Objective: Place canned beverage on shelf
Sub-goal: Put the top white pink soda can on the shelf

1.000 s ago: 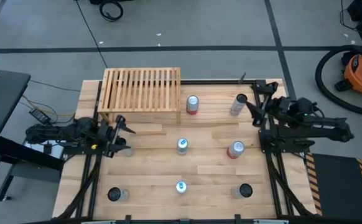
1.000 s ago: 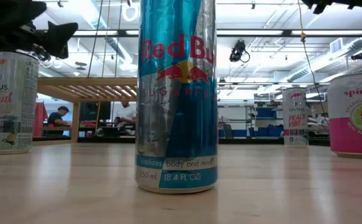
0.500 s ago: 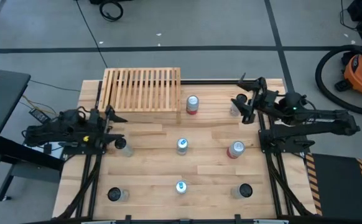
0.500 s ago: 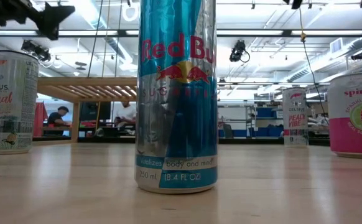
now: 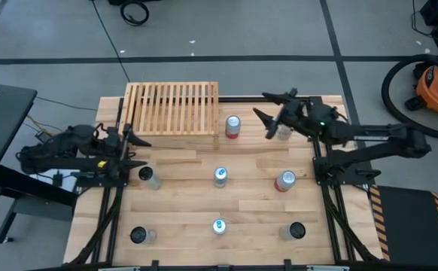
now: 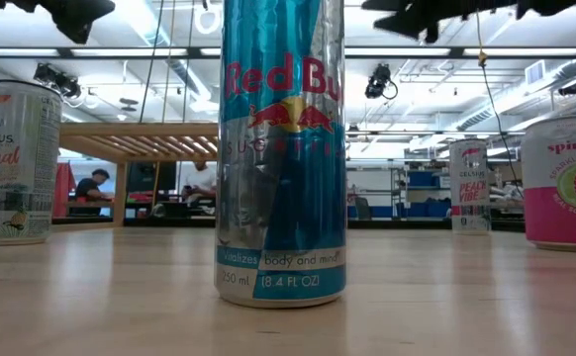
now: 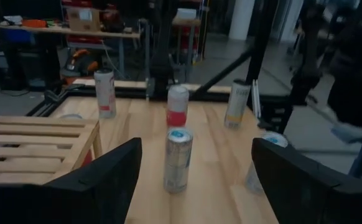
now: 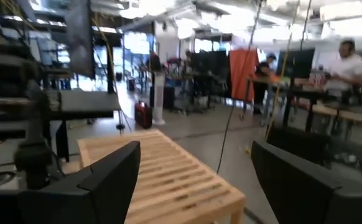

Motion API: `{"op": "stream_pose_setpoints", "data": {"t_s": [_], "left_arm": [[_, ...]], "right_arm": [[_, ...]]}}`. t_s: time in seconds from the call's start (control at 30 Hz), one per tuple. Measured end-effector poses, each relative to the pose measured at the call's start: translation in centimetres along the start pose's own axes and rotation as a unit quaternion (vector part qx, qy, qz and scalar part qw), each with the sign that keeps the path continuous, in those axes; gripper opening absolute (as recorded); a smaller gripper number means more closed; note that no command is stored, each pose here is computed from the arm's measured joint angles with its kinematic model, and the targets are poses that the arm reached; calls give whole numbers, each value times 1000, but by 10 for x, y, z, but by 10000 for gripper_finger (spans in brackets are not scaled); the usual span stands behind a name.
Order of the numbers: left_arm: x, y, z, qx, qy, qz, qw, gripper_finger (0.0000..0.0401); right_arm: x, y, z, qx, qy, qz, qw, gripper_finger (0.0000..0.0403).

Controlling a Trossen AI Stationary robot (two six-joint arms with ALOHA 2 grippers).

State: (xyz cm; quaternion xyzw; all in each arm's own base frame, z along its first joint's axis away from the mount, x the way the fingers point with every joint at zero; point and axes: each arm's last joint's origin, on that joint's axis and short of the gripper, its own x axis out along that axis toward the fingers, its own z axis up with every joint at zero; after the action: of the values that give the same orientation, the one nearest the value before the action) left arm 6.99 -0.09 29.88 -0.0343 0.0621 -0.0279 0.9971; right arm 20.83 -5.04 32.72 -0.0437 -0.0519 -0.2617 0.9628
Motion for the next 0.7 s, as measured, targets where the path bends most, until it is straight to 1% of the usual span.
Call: {"op": "stream_pose_setpoints", "data": {"t_s": [0.13,0.23,0.3,0.43,0.5,0.57,0.63,0.7], "left_arm": [[6,0,9,13,12,1,1000,314],[10,0,12,11,27,1,1000,314],[13,0,11,12,42,2,999,314],[19,1,5,10,81,4,997,314],[22,2,3,8,100,5,995,314],[25,2,2,8,107,5,994,314],[26,2,2,2,109,6,994,314],[27,2,2,2,111,6,994,314]], "right_arm": [[15,-2,-8,6,22,-25,999,317],[19,-5,-13,1,36,-68,997,317],[20,-7,-14,10,39,-90,995,317],[20,-6,-15,17,44,-86,995,317],[20,-4,-16,3,47,-72,996,317],[18,-2,-16,-31,56,-69,996,317],[13,-2,-15,-63,67,-84,992,317],[6,-4,-14,-78,86,-118,986,317]]}}
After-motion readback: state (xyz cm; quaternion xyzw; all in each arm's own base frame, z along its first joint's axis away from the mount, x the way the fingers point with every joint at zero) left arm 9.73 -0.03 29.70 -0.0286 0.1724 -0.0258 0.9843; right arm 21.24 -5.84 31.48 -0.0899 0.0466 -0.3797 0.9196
